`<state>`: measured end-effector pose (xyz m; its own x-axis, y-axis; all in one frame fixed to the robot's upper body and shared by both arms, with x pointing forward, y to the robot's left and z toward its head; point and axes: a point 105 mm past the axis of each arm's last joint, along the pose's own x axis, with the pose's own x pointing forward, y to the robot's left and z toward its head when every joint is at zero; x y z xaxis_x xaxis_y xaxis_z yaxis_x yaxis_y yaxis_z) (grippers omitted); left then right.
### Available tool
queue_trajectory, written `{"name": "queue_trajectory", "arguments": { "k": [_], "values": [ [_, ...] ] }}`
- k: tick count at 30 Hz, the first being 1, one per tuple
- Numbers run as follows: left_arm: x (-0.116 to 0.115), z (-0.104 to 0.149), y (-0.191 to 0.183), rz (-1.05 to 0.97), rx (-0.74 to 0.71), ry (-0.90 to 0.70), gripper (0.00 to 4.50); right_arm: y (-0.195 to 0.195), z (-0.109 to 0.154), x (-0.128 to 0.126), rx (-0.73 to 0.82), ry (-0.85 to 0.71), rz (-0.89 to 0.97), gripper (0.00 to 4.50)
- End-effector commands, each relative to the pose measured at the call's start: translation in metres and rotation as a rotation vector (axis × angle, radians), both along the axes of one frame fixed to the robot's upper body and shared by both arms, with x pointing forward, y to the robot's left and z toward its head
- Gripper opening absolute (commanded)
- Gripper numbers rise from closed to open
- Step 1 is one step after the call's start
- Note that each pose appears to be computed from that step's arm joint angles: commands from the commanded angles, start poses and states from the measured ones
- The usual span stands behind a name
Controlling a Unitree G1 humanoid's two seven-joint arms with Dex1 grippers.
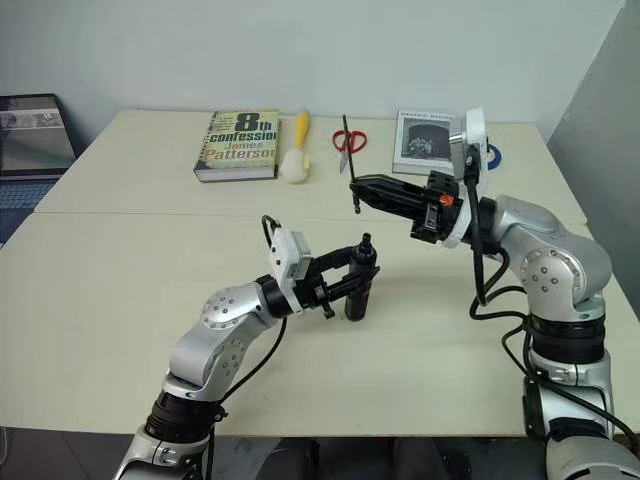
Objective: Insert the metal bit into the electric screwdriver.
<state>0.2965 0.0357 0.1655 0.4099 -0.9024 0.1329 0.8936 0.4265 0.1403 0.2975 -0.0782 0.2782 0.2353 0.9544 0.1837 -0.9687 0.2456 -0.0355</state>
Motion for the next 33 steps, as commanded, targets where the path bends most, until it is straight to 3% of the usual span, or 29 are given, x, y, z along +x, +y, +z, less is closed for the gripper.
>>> {"name": "queue_trajectory", "arguments": {
  "k": [1,5,33],
  "values": [
    [-0.005,0.004,-0.006,-0.031,-0.007,-0.043,1.66,-0.006,0.007,-0.002,0.001,-0.075,-0.037,0.00],
    [-0.004,0.002,-0.003,-0.017,-0.003,-0.045,1.66,-0.009,0.010,-0.003,0.053,-0.082,-0.031,0.00],
    [0.002,0.005,0.012,0.031,0.016,-0.059,1.66,-0.005,-0.013,-0.010,0.042,-0.017,0.065,0.00]
  ]
}}
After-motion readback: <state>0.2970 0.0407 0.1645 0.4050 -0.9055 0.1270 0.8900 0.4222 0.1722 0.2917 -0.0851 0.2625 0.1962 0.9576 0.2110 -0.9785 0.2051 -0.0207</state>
